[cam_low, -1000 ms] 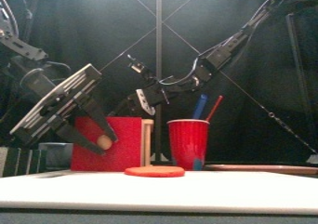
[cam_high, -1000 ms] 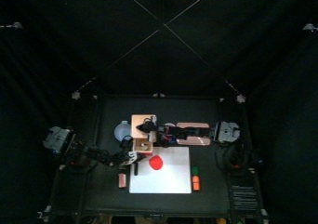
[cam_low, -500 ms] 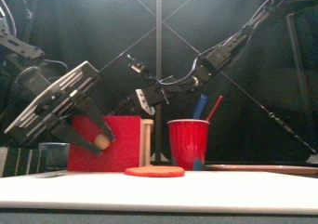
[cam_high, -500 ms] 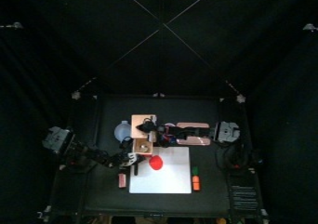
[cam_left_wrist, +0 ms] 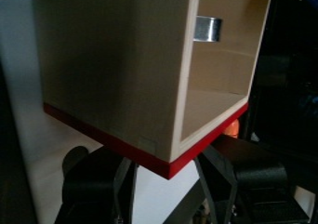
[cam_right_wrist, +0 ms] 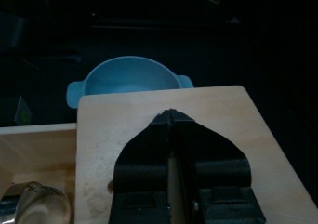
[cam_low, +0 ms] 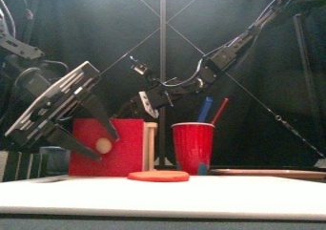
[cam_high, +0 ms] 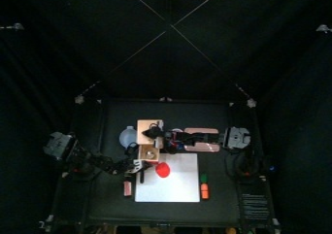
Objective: Get the cutter from the drawer then cut the dough then place the extra dough in the bowl
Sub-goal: Place the cutter on the board
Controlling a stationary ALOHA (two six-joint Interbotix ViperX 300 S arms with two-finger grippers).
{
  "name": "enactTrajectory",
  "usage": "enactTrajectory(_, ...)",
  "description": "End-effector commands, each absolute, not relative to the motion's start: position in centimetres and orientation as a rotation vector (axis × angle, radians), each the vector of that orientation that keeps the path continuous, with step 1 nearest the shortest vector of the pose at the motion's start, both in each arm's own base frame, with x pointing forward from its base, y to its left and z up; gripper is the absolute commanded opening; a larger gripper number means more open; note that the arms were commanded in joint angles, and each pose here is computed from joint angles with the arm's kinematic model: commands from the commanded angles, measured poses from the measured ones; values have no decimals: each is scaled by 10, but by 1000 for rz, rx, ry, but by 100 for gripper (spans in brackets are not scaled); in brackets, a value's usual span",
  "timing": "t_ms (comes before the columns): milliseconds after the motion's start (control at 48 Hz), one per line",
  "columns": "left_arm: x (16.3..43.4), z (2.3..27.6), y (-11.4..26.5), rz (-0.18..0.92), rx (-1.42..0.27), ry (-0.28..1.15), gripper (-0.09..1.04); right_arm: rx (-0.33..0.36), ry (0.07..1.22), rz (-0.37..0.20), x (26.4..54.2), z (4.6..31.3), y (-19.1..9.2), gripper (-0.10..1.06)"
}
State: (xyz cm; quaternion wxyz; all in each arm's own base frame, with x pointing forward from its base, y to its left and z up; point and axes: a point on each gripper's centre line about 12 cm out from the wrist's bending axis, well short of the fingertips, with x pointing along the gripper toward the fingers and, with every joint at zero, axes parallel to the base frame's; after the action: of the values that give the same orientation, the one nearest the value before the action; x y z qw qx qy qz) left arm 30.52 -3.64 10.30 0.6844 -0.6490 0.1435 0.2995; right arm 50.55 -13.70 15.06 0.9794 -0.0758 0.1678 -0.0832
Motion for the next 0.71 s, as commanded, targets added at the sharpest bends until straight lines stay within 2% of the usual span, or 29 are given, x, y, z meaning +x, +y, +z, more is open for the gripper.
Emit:
enactTrajectory(21,308,115,-37,636,-1471,298,78,-153,359,-165,504,149,-135,3)
enactTrajectory(292,293,132,-43,561,-1496,356,78,-151,359,-166,505,149,-136,3)
enactTrajectory(521,261,149,-45,467,-1509,430,78,-152,364,-167,505,150,-136,3)
enactTrajectory(708,242,181,-41,275,-1405,354,77,-152,370,-169,506,151,-137,3)
